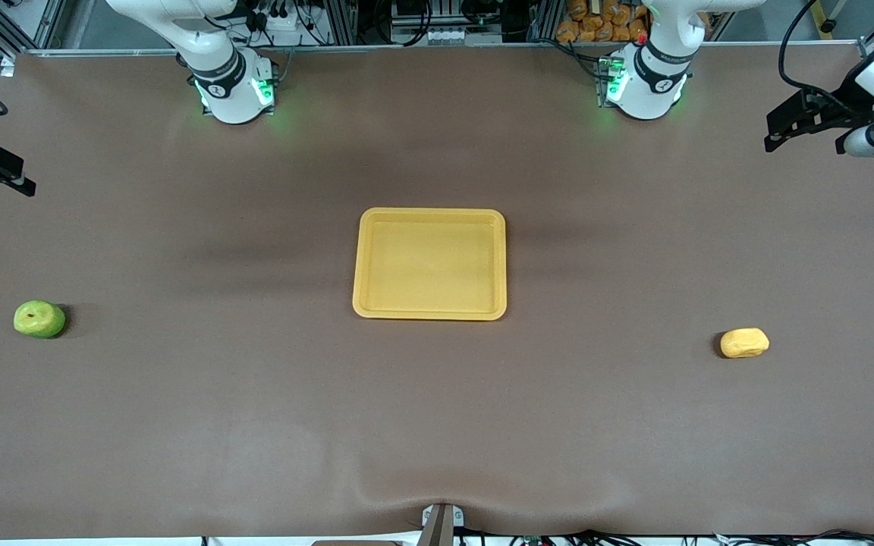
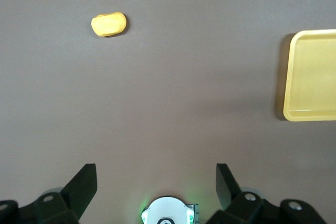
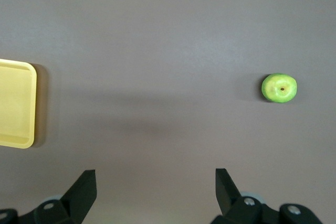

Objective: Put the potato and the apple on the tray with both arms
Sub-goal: 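Move the right gripper toward the green apple while the left gripper approaches the potato, then lower the right gripper around the apple while the left gripper nears the potato, then close the right gripper on the apple while the left gripper lowers over the potato, then lift the apple with the right gripper while the left gripper grasps the potato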

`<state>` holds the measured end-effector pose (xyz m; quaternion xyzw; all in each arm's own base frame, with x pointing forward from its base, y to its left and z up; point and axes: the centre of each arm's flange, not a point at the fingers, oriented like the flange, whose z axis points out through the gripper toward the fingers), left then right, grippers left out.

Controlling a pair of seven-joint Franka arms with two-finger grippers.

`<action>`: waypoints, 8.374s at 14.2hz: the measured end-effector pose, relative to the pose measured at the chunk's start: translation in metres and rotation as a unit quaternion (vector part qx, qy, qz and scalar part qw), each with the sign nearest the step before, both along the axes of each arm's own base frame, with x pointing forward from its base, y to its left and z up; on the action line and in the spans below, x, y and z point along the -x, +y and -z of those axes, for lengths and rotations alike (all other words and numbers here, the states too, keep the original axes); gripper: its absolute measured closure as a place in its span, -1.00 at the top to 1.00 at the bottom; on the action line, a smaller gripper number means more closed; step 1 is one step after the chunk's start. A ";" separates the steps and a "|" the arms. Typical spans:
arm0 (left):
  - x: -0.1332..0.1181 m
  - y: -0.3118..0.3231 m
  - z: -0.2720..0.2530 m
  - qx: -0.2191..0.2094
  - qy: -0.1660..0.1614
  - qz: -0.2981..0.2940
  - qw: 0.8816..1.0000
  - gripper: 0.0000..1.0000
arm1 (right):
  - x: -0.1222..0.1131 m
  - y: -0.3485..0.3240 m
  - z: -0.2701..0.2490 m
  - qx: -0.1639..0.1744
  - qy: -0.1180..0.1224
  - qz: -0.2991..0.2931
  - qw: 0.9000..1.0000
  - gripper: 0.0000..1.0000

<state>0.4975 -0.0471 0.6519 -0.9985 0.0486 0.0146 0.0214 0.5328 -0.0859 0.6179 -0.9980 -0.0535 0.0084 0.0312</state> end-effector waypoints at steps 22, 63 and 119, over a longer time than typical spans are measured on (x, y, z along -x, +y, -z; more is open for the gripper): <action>-0.029 0.045 0.067 0.007 0.019 0.075 0.997 1.00 | -0.076 -0.155 0.174 0.027 0.030 0.118 0.992 1.00; -0.092 0.159 0.301 -0.002 -0.040 0.369 0.929 1.00 | -0.083 -0.250 0.412 0.072 0.077 -0.045 0.993 0.72; -0.122 0.149 0.443 -0.048 -0.095 0.649 0.753 0.07 | -0.124 0.028 0.225 -0.008 0.172 0.158 0.972 0.72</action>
